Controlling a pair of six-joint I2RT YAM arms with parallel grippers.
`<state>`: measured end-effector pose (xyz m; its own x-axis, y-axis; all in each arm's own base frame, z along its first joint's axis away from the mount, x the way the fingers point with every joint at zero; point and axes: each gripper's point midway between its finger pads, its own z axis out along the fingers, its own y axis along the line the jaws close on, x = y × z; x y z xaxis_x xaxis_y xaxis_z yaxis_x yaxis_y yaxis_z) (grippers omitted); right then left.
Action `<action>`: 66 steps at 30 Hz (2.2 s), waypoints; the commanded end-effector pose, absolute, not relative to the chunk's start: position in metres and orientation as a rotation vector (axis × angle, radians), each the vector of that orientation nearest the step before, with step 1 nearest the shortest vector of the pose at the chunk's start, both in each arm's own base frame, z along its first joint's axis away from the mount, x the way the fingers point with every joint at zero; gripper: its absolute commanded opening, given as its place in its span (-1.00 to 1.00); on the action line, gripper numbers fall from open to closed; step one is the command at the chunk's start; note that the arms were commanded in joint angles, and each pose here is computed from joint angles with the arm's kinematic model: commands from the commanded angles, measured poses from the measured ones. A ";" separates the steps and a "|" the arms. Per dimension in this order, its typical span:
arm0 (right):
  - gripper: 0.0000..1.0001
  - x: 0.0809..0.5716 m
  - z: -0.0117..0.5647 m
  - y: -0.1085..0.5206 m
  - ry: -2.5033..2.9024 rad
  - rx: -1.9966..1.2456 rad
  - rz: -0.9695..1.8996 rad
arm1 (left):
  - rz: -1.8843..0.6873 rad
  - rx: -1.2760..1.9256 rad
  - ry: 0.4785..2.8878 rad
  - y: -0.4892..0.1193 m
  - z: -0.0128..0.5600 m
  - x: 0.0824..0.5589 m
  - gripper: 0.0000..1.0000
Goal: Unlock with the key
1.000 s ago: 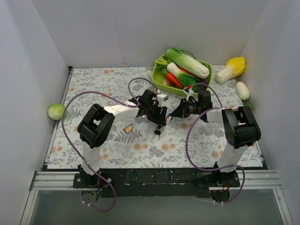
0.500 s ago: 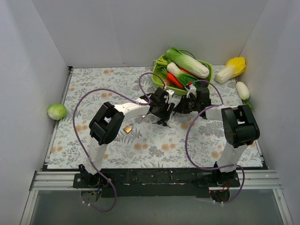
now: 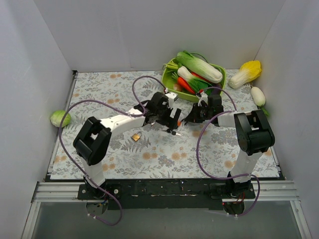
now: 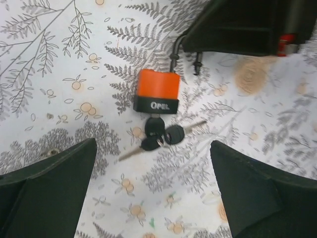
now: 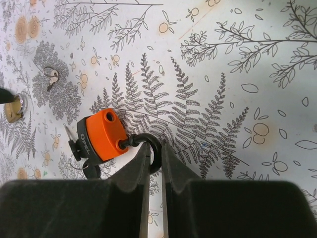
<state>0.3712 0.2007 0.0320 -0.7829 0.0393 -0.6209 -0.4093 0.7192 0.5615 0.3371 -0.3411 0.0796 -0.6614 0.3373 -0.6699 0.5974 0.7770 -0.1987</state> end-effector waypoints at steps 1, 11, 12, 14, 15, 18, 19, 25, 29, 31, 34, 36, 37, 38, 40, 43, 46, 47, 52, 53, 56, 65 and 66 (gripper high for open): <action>-0.72 0.382 0.028 0.191 2.315 -0.303 0.834 | -0.586 0.685 2.216 -0.322 0.128 0.323 0.96; 0.21 0.380 0.047 0.180 2.286 -0.305 0.747 | -0.436 0.446 2.362 -0.213 0.105 0.309 0.96; 0.24 0.381 0.049 0.179 2.285 -0.302 0.739 | -0.427 0.424 2.362 -0.208 0.105 0.309 0.96; 0.29 0.381 0.060 0.179 2.259 -0.310 0.736 | -0.402 0.366 2.367 -0.196 0.106 0.309 0.96; 0.29 0.381 0.068 0.179 2.237 -0.316 0.736 | -0.386 0.339 2.396 -0.187 0.098 0.307 0.97; 0.30 0.379 0.086 0.184 2.191 -0.337 0.762 | -0.367 0.294 2.460 -0.173 0.077 0.299 0.96; 0.30 0.378 0.091 0.186 2.181 -0.343 0.771 | -0.360 0.290 2.479 -0.171 0.073 0.298 0.96; 0.28 0.368 0.111 0.213 2.139 -0.444 0.757 | -0.398 0.315 2.520 -0.179 0.061 0.299 0.96; 0.27 0.359 0.115 0.230 2.124 -0.485 0.792 | -0.417 0.332 2.557 -0.182 0.050 0.297 0.96; 0.27 0.358 0.115 0.235 2.124 -0.493 0.800 | -0.438 0.343 2.555 -0.185 0.049 0.297 0.96; 0.26 0.355 0.110 0.238 2.135 -0.500 0.806 | -0.454 0.343 2.583 -0.187 0.042 0.294 0.96; 0.26 0.354 0.108 0.238 2.142 -0.500 0.803 | -0.481 0.347 2.601 -0.190 0.040 0.289 0.96; 0.26 0.354 0.108 0.238 2.143 -0.499 0.803 | -0.482 0.344 2.606 -0.190 0.039 0.287 0.96; 0.26 0.354 0.107 0.238 2.145 -0.496 0.798 | -0.486 0.329 2.603 -0.190 0.041 0.287 0.96; 0.26 0.353 0.106 0.237 2.150 -0.495 0.796 | -0.483 0.310 2.608 -0.188 0.042 0.285 0.96; 0.26 0.355 0.106 0.238 2.150 -0.489 0.797 | -0.505 0.280 2.617 -0.189 0.044 0.281 0.96; 0.25 0.356 0.106 0.239 2.153 -0.488 0.797 | -0.528 0.260 2.637 -0.191 0.043 0.276 0.96; 0.25 0.356 0.107 0.239 2.151 -0.488 0.797 | -0.537 0.259 2.644 -0.191 0.043 0.274 0.96; 0.25 0.357 0.104 0.239 2.163 -0.489 0.792 | -0.561 0.219 2.662 -0.192 0.045 0.267 0.96; 0.25 0.358 0.104 0.239 2.164 -0.486 0.791 | -0.570 0.213 2.661 -0.192 0.046 0.266 0.96; 0.25 0.357 0.104 0.240 2.164 -0.486 0.797 | -0.636 0.205 2.665 -0.198 0.048 0.259 0.96; 0.25 0.355 0.108 0.247 2.156 -0.508 0.807 | -0.647 0.187 2.620 -0.199 0.057 0.262 0.96; 0.24 0.354 0.108 0.248 2.155 -0.517 0.808 | -0.645 0.188 2.595 -0.199 0.064 0.266 0.97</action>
<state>0.3449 0.2377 0.0874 -0.6675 -0.1051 -0.7371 -0.5529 0.7330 0.3962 0.2554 -0.1975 0.0392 -0.9203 0.0496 -0.3880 0.2177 0.8890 -0.4029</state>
